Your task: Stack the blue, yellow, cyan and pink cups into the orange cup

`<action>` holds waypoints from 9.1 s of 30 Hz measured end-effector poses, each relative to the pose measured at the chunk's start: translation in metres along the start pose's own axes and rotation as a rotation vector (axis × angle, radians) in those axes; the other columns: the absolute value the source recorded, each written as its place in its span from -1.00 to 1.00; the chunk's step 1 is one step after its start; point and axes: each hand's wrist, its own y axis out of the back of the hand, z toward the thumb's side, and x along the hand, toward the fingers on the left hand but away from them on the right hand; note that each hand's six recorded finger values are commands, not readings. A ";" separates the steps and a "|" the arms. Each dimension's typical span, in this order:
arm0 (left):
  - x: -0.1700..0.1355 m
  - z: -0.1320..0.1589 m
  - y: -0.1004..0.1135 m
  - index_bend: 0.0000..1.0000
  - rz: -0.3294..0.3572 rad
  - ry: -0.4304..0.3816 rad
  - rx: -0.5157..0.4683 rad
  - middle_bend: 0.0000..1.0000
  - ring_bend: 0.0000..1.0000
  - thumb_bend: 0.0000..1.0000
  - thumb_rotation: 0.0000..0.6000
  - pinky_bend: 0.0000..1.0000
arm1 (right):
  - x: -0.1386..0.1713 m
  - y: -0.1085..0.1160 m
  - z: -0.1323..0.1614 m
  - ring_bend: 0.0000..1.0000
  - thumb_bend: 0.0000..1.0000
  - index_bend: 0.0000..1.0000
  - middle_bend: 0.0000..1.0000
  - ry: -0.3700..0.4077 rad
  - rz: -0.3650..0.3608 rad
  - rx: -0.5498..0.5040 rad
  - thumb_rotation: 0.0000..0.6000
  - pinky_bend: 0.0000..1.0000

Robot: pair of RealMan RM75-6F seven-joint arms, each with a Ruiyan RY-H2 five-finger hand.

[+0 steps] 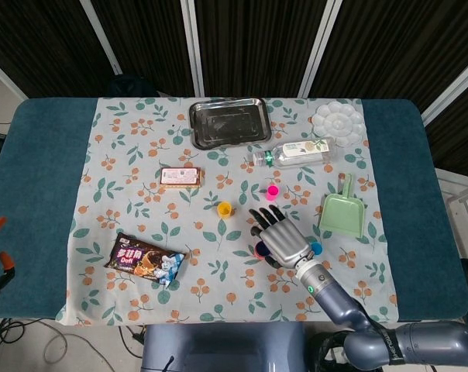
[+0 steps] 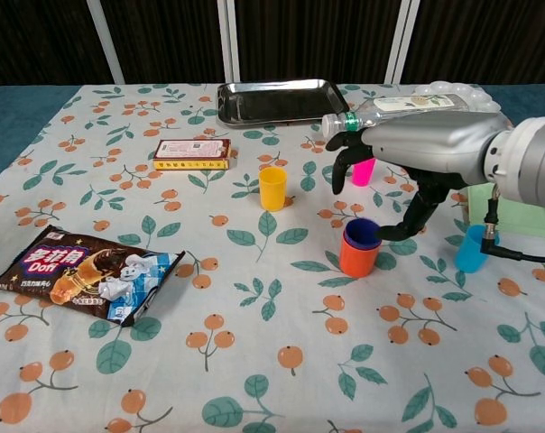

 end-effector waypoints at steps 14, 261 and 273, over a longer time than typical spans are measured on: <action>0.000 0.000 0.000 -0.66 0.001 0.004 -0.006 -0.82 -0.99 0.36 1.00 -0.93 | -0.001 0.012 -0.006 -1.00 -0.25 -1.00 -1.00 -0.038 -0.030 -0.013 1.00 -0.97; -0.001 -0.003 -0.003 -0.64 -0.020 0.011 0.023 -0.80 -0.99 0.36 1.00 -0.90 | 0.049 -0.034 -0.102 -0.95 -0.27 -0.26 -1.00 -0.258 0.090 -0.055 1.00 -0.83; -0.001 -0.004 -0.003 -0.64 -0.021 0.011 0.029 -0.80 -0.99 0.36 1.00 -0.90 | 0.047 -0.044 -0.107 -0.95 -0.27 -0.18 -1.00 -0.260 0.097 -0.079 1.00 -0.83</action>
